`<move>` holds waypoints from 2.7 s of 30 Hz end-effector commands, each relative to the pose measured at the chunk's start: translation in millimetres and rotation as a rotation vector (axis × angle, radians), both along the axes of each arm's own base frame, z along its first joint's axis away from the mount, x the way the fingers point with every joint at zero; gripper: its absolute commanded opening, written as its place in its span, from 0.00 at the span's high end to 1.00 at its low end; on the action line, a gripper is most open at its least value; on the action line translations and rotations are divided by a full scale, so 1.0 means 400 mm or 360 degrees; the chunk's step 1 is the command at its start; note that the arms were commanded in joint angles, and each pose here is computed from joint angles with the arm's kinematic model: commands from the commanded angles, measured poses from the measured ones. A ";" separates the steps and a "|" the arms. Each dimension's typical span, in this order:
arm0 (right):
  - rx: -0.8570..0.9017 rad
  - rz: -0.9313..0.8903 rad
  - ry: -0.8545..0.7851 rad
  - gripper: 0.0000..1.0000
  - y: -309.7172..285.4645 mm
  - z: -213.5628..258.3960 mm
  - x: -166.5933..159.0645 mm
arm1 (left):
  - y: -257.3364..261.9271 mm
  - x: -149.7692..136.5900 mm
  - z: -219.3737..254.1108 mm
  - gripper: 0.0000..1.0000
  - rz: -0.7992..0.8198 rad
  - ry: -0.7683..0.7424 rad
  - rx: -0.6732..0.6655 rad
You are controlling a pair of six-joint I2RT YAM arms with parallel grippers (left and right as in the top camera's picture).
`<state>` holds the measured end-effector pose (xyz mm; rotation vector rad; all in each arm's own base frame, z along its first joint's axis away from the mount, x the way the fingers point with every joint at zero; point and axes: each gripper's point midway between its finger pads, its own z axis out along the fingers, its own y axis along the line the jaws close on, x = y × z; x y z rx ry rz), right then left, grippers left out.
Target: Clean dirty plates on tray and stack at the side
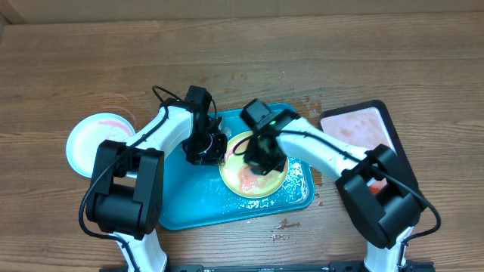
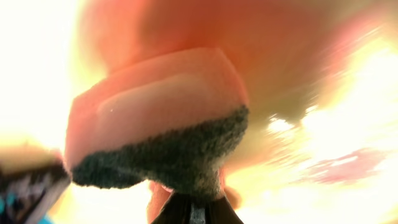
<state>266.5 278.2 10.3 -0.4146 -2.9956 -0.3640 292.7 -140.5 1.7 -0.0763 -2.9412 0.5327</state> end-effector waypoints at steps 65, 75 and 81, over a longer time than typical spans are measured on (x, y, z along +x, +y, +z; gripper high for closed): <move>0.0235 0.0051 -0.0202 0.96 0.024 -0.088 0.132 | 0.026 -0.038 -0.036 0.95 -0.0008 0.0105 0.0092; 0.0046 -0.0385 0.0063 0.96 -0.233 -0.109 0.172 | 0.026 -0.038 -0.036 0.95 -0.0001 0.0106 0.0094; -0.0001 -0.0159 0.0192 0.96 -0.262 -0.108 0.102 | 0.025 -0.033 -0.037 0.96 0.0017 0.0097 0.0093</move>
